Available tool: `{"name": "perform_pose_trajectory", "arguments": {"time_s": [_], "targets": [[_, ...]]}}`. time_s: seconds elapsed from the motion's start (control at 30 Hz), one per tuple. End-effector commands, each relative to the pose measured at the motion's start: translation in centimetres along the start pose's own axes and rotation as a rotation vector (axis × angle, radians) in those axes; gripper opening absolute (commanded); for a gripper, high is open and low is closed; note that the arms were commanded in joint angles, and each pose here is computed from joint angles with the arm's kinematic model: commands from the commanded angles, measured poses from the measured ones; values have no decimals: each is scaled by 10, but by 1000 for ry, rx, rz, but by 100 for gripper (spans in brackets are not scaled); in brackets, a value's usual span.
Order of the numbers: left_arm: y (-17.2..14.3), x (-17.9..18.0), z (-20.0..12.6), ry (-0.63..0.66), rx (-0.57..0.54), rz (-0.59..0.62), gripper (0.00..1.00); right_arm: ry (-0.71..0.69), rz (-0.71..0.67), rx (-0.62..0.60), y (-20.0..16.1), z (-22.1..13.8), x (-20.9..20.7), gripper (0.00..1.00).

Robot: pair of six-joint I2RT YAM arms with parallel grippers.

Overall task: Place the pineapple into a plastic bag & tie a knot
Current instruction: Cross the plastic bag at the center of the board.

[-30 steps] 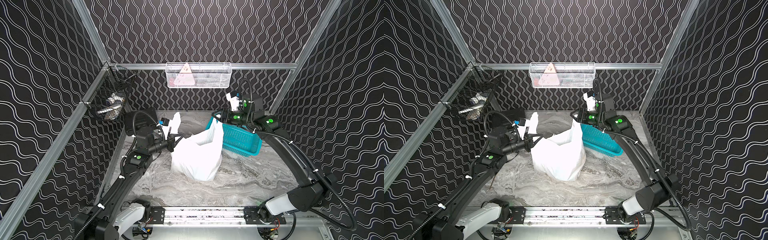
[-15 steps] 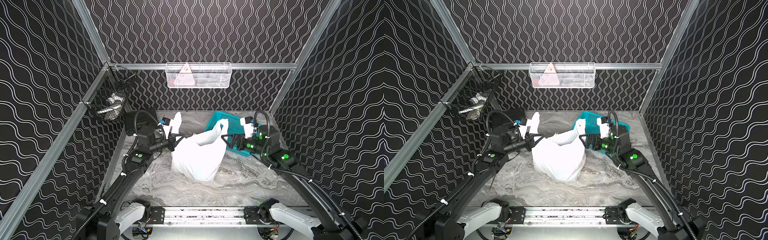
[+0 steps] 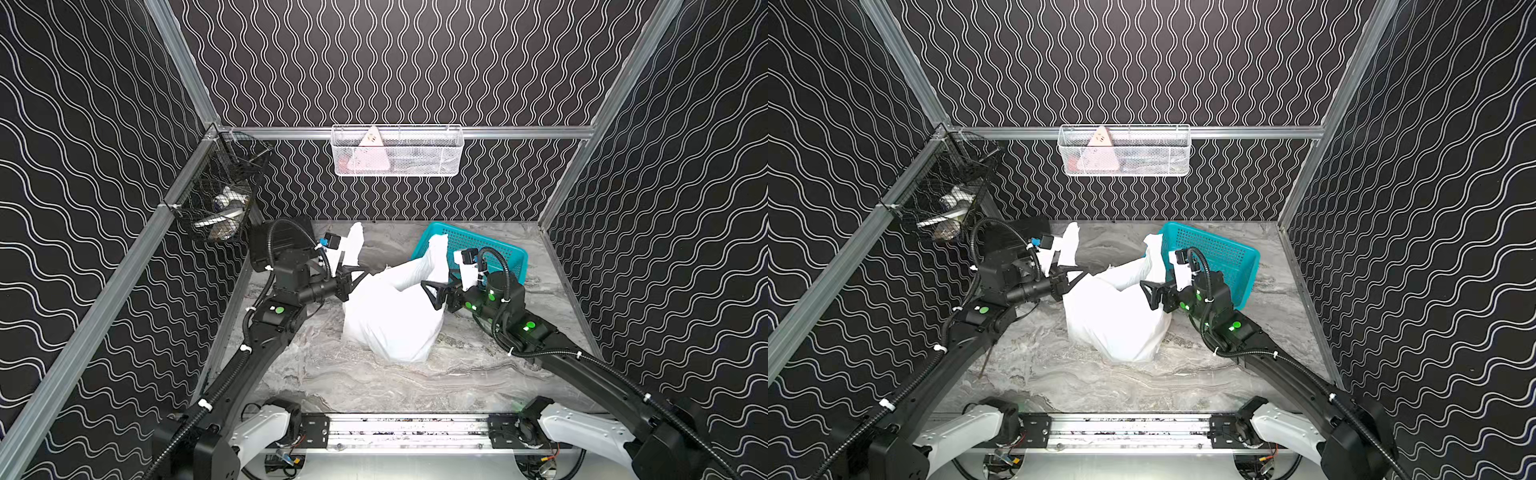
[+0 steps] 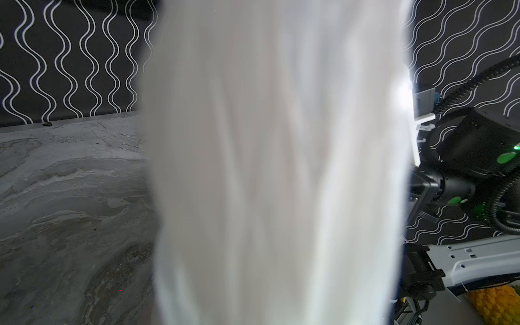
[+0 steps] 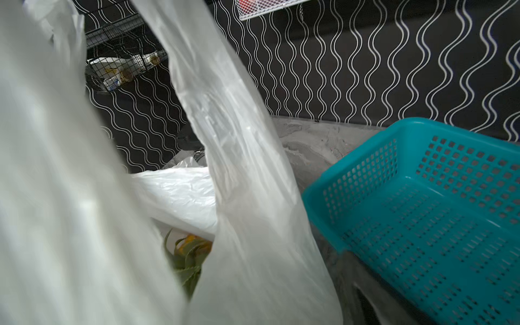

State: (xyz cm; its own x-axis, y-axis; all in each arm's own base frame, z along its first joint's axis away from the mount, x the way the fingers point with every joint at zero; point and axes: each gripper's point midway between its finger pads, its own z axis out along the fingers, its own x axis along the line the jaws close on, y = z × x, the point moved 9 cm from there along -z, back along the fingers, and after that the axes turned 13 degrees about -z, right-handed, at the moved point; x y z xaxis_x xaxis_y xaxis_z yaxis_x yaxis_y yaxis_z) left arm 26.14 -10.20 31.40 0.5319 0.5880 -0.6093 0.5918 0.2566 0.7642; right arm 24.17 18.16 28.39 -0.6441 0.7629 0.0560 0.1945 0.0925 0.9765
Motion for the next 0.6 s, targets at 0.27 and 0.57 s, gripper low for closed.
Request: {"name": "perform_pose_trajectory", "arguments": {"time_s": [0.27,0.57], "targets": [[1,-3,0,-30,-5,10,0,208,-2,-156,20,38,-28,98],[4,-2,4,-38,4,1,0,369,-34,-64,12,64,-24,88]]}}
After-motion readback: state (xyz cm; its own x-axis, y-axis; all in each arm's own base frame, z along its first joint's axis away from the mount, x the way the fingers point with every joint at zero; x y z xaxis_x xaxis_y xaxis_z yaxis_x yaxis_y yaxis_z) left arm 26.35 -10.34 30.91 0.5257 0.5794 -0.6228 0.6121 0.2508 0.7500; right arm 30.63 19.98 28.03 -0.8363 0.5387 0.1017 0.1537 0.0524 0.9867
